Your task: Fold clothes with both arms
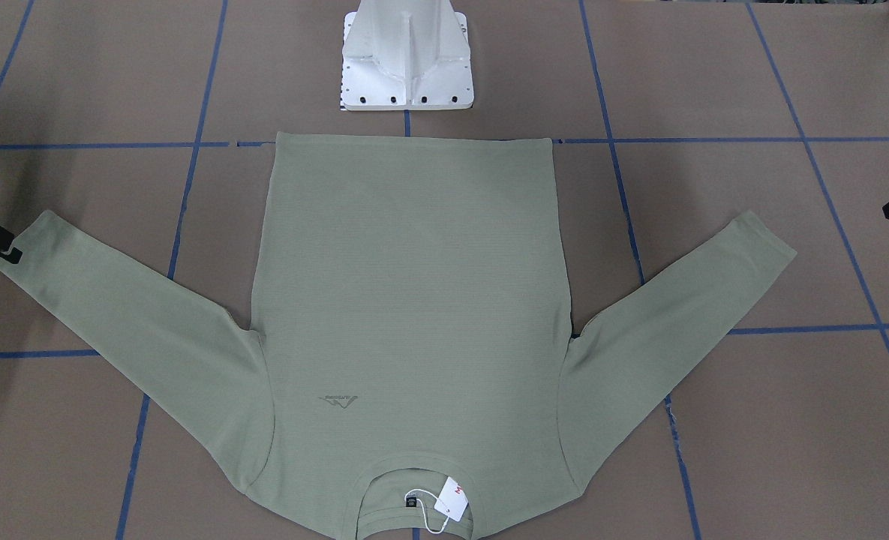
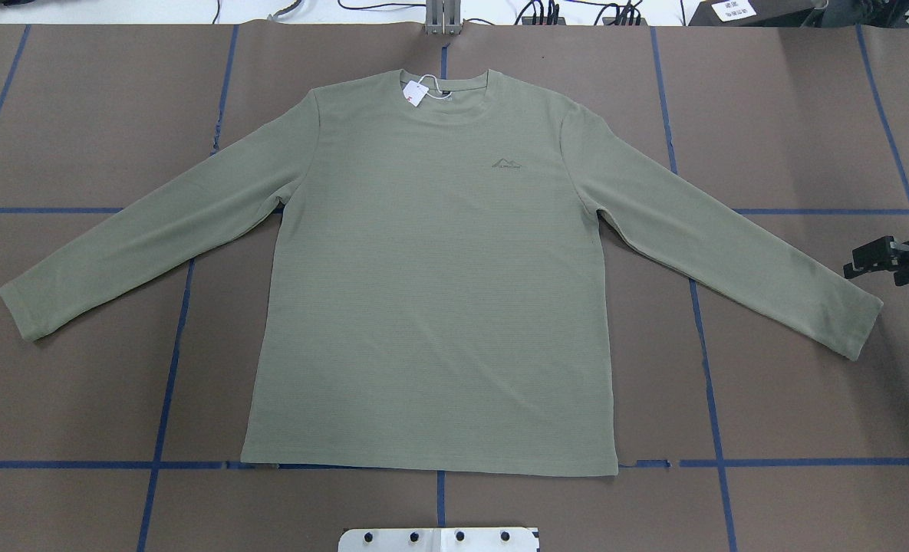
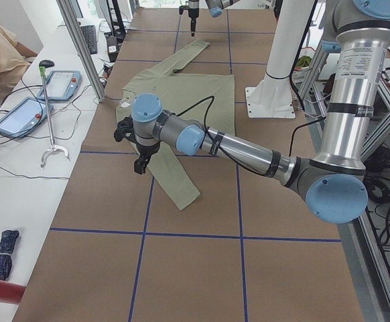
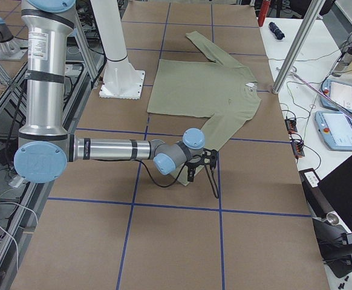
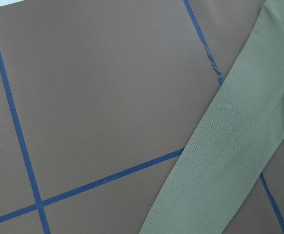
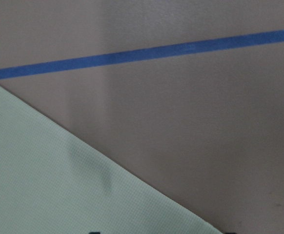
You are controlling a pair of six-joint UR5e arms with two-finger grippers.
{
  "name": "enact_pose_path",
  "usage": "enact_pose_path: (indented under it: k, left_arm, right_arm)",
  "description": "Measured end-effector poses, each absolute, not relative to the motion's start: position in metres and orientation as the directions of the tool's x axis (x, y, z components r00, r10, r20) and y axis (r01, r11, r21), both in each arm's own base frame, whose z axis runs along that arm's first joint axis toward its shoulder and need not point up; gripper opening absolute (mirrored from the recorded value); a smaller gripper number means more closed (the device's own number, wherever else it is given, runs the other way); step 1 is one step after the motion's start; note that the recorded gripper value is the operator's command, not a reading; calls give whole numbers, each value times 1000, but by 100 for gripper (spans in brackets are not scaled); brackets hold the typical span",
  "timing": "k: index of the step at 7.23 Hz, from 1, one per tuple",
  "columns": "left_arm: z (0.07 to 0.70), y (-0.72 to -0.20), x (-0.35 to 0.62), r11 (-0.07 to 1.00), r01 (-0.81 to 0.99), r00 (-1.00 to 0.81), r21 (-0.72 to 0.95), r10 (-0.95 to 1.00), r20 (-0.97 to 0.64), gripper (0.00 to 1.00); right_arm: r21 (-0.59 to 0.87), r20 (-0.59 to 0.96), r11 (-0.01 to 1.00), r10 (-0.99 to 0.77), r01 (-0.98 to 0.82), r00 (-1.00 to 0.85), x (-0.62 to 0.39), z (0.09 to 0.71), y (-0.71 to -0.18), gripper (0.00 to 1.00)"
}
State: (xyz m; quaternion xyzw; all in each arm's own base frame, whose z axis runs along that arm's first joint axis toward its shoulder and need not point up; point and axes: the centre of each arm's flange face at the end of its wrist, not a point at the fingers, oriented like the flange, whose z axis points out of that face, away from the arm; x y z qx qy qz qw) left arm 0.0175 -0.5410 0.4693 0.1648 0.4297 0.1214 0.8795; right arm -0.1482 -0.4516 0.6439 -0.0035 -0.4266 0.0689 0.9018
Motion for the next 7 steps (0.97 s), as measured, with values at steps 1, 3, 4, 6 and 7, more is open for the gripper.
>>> enact_pose_path:
  k: [1, 3, 4, 6, 7]
  left_arm:
    - [468, -540, 18, 915, -71, 601, 397, 357, -715, 100]
    - [467, -540, 17, 914, -71, 600, 400, 359, -715, 100]
    - [466, -539, 17, 914, -71, 600, 400, 360, -715, 100]
    - [465, -538, 17, 913, -71, 600, 402, 361, -714, 100]
    - [466, -538, 17, 913, -71, 601, 402, 361, -713, 100]
  right_arm:
    - [-86, 769, 986, 157, -143, 620, -148, 656, -446, 81]
    - [-119, 760, 981, 190, -154, 622, -146, 673, -435, 74]
    - [-126, 757, 980, 195, -154, 624, -147, 677, -432, 70]
    - [-129, 753, 981, 192, -146, 629, -151, 680, -430, 66]
    - [-130, 751, 981, 192, -143, 631, -153, 681, -429, 60]
